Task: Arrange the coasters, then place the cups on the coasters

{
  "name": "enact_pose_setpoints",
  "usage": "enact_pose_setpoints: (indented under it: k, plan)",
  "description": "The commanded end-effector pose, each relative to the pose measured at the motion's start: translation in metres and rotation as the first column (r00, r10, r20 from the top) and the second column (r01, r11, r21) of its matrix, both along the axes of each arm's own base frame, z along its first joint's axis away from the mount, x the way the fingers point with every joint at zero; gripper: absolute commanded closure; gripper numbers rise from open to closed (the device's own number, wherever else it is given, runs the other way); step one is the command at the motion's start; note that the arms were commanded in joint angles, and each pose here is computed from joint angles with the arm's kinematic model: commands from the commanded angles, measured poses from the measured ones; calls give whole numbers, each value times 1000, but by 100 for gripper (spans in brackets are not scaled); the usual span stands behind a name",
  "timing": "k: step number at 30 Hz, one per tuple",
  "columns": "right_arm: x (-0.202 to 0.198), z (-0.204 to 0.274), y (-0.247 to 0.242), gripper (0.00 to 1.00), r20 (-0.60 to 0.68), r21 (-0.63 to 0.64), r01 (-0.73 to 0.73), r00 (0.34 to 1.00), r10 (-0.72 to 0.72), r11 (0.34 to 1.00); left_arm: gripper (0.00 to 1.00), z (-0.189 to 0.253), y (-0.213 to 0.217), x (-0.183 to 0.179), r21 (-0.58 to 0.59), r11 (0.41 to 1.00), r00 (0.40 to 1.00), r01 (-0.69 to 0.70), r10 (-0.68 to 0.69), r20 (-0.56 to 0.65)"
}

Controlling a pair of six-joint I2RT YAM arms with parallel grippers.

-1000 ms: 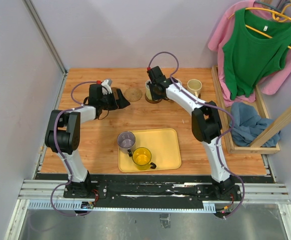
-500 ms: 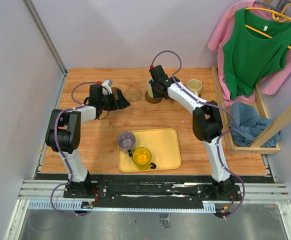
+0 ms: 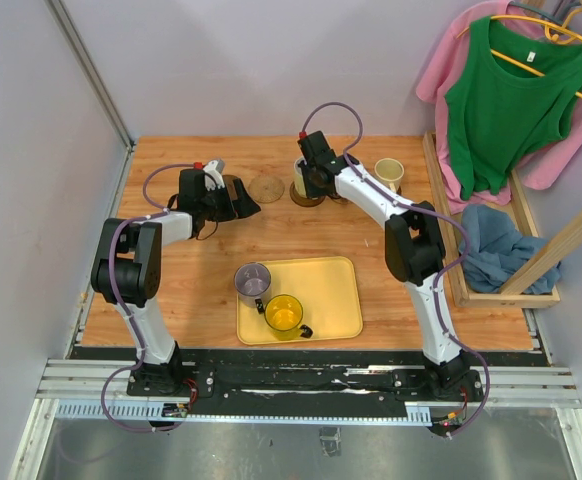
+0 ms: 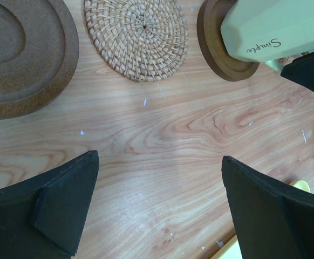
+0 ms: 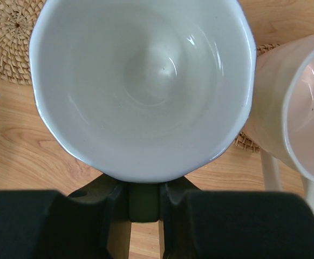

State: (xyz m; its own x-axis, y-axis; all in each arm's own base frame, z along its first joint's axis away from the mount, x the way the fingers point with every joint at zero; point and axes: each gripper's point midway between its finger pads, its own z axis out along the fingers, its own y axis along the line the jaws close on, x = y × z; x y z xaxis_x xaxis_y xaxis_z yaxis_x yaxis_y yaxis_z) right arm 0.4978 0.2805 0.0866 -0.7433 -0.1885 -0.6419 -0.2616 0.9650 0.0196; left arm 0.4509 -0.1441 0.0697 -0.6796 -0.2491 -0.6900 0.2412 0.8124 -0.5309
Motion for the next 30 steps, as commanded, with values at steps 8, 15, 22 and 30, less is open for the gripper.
enact_pose_setpoints:
  k: [8, 15, 22, 30]
  plan:
    - [12, 14, 3, 65, 44, 58, 11, 999, -14, 998, 0, 6, -4, 8, 0, 1000, 1000, 10, -10, 29]
    - [5, 16, 7, 55, 35, 80, -9, 999, 6, 997, 0, 6, -4, 8, -4, 1000, 1000, 12, -12, 27]
    - [-8, 16, 7, 54, 31, 86, -17, 999, 14, 996, 0, 6, -5, 8, -9, 1000, 999, 17, -16, 28]
    - [-14, 15, 11, 55, 33, 80, -35, 999, 33, 996, 0, 7, -5, 8, -13, 1000, 1000, 16, -16, 27]
